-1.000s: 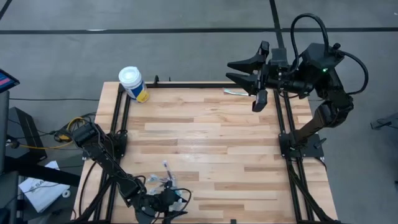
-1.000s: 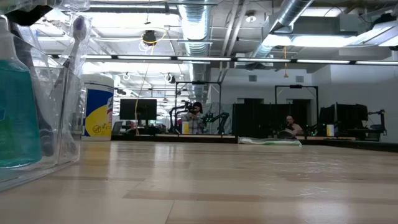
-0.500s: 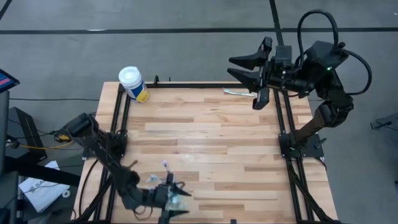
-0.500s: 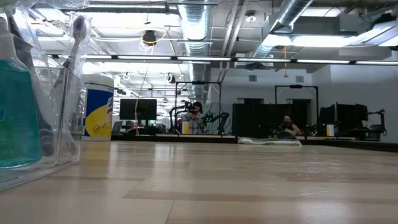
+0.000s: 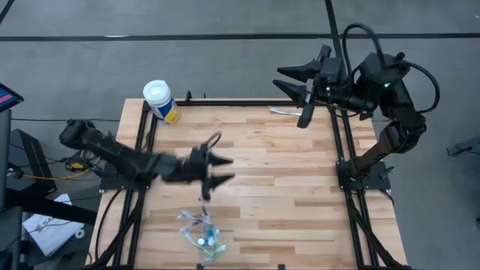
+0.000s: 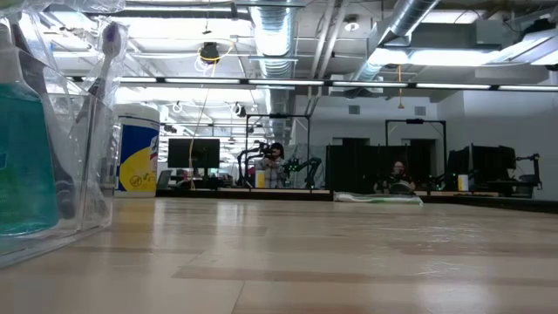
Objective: Pick & Place toothbrushing station
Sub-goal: Put the green toothbrush into the transparent organizer
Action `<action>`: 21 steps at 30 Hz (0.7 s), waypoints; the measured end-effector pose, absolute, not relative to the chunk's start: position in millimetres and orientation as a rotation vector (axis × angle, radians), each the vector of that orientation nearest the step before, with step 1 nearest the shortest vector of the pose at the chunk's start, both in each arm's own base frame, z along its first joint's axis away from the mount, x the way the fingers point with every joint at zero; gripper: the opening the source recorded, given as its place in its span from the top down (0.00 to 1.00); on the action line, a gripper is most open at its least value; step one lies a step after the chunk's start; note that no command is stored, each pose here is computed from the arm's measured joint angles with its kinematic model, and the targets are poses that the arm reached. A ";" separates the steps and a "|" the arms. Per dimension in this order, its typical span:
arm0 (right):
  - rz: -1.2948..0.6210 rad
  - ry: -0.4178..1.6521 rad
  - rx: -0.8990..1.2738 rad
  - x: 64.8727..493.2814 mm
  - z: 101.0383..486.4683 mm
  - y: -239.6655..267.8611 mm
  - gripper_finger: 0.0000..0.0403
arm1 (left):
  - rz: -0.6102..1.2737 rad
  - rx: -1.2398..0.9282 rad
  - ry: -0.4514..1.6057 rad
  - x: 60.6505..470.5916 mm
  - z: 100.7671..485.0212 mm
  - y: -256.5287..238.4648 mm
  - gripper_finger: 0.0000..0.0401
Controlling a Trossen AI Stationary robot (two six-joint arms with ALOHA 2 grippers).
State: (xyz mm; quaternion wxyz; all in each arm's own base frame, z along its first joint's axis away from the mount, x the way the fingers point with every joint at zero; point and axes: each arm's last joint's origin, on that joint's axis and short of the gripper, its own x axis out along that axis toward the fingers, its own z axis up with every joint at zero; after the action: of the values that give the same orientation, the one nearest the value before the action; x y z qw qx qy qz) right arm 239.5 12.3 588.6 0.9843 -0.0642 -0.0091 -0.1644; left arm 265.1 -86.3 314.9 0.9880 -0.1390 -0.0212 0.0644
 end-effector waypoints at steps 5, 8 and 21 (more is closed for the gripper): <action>-0.342 0.058 -0.157 239.4 581.4 11.9 0.67 | 0.124 -0.279 0.055 278.4 307.1 -17.9 0.44; -0.338 0.108 -0.194 238.4 577.1 11.7 0.67 | 0.115 -0.298 0.105 285.4 296.8 21.4 0.44; -0.493 0.188 -0.283 235.5 573.7 -28.0 0.65 | 0.090 -0.425 0.279 335.0 245.7 115.4 0.45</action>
State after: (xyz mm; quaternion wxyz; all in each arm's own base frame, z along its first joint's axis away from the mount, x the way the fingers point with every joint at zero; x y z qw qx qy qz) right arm 235.5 -28.0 573.7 0.9555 -0.1394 0.0925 -0.2429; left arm 335.0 115.4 245.7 0.9669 -0.2099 0.1379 0.0447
